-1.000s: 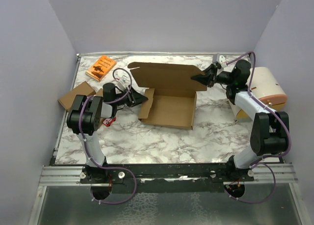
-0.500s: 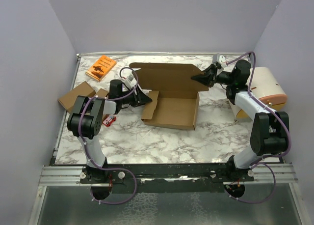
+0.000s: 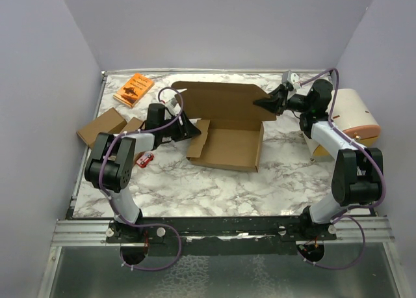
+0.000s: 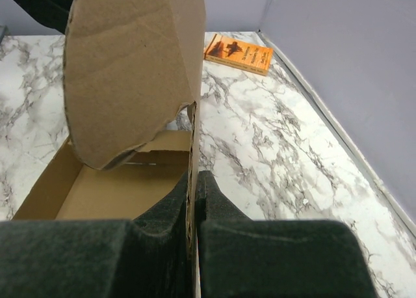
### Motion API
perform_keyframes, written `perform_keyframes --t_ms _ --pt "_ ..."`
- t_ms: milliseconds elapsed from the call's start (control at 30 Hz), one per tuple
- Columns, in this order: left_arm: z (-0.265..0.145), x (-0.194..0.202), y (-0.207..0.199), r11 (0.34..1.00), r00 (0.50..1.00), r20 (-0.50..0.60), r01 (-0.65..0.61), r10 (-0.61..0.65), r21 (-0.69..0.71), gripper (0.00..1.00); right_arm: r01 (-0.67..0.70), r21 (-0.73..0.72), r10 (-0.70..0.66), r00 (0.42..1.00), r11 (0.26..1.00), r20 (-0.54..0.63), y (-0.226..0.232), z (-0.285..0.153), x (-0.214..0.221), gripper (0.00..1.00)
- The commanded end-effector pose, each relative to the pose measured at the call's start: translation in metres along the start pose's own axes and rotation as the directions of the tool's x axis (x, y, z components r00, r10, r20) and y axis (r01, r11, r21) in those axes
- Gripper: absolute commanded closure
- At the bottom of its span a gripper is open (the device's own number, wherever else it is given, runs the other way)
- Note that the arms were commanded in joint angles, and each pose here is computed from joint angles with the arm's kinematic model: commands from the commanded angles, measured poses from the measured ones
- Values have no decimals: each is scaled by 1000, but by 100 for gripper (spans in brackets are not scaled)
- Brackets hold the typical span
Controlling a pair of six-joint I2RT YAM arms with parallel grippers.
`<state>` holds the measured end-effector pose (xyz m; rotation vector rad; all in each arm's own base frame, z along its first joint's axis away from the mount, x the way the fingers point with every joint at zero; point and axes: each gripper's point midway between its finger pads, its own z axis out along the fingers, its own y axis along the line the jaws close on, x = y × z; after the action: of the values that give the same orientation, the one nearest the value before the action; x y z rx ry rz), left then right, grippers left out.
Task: Fold the paper box
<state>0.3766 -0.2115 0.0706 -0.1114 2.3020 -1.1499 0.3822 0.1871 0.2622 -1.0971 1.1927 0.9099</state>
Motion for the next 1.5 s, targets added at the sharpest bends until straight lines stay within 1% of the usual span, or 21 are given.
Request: perform_keyframes --t_ms 0,167,300,633,1033,1300,1467 --pt "0 6 -16 997 1000 -8 -20 21 71 41 27 -11 -27 1000 1000 12 4 2 -6 99" --pt "0 7 -26 990 1000 -15 -4 6 138 40 25 -12 -24 1000 1000 11 5 2 -4 99" --pt "-2 5 -39 980 1000 -10 14 -12 199 39 24 -12 -23 1000 1000 11 5 2 -3 99" --pt "-6 4 -48 971 1000 -1 30 -30 238 35 27 -7 -27 1000 1000 7 4 2 -1 99" --pt "-4 12 -39 987 999 -27 22 -17 161 35 20 -8 -20 1000 1000 6 5 2 1 99" --pt "0 15 -36 994 999 -44 -7 12 109 35 20 -8 -20 1000 1000 6 5 3 0 99" --pt "6 19 -20 999 996 -84 -26 24 -23 37 20 -9 -20 1000 1000 6 5 3 1 99"
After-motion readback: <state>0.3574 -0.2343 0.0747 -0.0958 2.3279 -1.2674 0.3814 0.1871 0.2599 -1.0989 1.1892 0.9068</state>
